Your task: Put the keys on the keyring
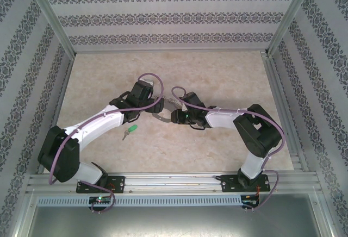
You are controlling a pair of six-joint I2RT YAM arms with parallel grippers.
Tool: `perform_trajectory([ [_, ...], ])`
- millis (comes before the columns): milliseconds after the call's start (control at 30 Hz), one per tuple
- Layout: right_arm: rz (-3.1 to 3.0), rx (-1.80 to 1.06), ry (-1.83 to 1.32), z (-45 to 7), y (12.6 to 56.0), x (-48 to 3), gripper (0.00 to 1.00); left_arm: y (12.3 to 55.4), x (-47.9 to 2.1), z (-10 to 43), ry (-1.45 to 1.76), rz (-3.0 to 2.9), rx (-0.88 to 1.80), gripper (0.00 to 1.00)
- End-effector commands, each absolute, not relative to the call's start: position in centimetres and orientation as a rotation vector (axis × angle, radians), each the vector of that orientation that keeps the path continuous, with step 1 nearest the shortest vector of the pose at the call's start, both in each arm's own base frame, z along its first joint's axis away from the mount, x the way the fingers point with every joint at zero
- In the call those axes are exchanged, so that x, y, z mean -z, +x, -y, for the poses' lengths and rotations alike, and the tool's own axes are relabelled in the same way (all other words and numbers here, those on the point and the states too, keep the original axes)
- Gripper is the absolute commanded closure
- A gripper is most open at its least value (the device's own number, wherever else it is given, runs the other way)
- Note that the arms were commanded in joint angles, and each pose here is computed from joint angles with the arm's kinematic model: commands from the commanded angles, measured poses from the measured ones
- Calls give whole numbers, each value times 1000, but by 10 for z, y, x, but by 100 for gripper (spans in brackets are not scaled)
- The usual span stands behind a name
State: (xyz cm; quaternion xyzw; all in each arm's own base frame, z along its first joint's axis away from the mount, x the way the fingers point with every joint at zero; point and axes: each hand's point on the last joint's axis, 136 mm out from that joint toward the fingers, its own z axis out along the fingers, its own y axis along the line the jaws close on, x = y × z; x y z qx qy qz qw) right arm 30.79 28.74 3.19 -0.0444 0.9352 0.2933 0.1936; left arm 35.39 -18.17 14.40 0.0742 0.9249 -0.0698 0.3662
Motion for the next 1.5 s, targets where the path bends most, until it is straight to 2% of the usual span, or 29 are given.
perform_trajectory([
  [0,-2620,-773,-141,-285,315,-29,65,352,-145,177,161,-2379,196,0],
  [333,-2634,-651,-201,-277,316,-25,65,353,-146,178,158,-2374,208,0],
  [500,-2636,-588,-258,-280,317,-25,72,353,-147,179,156,-2371,211,0],
  [767,-2642,-557,-294,-283,316,-24,77,353,-147,179,157,-2371,215,0],
  [1033,-2644,-554,-310,-284,312,-23,76,353,-147,179,155,-2373,213,0],
  [1367,-2645,-541,-316,-282,311,-24,97,353,-148,179,153,-2370,221,0],
  [1467,-2637,-536,-320,-281,312,-26,100,353,-148,180,154,-2370,223,0],
])
